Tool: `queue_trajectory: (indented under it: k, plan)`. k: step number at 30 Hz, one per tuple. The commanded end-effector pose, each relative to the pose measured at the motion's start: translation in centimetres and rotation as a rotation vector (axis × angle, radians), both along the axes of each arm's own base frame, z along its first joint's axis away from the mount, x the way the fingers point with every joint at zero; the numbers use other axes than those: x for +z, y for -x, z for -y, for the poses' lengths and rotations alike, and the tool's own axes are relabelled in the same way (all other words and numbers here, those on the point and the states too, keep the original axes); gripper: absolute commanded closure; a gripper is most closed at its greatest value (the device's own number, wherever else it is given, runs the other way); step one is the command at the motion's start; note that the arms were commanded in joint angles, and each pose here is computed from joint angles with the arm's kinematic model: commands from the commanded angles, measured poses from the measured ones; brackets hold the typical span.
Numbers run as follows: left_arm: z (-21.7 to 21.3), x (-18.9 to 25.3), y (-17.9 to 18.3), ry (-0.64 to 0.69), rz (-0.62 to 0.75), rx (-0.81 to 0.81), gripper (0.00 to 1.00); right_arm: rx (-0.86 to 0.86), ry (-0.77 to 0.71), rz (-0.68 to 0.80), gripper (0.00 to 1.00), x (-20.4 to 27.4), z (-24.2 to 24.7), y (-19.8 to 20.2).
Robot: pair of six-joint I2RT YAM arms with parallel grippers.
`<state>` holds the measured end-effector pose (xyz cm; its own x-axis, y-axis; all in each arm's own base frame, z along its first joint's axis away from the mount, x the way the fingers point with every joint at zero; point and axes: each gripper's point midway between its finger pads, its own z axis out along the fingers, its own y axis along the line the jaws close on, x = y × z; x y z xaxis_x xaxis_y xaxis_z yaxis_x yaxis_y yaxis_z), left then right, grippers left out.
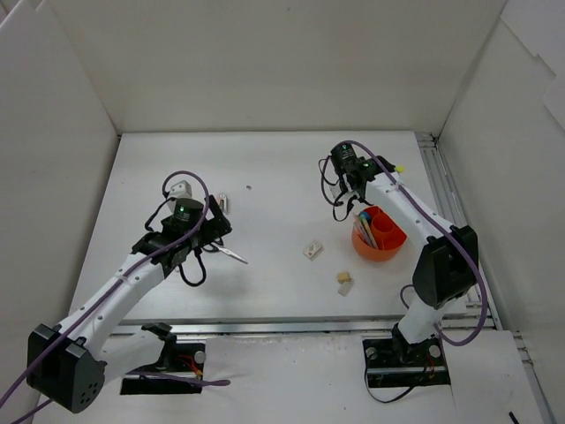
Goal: Sort the stationery into containers
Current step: Place the pen in the storage box.
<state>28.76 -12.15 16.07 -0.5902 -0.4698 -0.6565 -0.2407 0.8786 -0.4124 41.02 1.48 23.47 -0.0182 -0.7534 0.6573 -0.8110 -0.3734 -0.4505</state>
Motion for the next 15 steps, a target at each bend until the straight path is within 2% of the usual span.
queue_trajectory:
  k: [1,3,10,15]
  plan:
    - [1.8,1.4,-1.6,0.058,0.057,-0.096,0.01,0.042,0.086,-0.117,1.0,1.8,0.8,2.8]
    - [2.0,1.3,-2.0,0.075,0.06,-0.112,0.0,0.047,0.114,-0.166,1.0,1.2,1.0,4.1]
    - [2.9,0.8,-3.2,0.137,0.048,-0.156,0.01,0.08,0.078,-0.267,1.0,-0.4,0.8,6.0]
    - [2.4,-0.2,-3.0,0.135,0.023,-0.118,0.01,0.105,0.076,-0.359,1.0,-2.0,0.7,7.0]
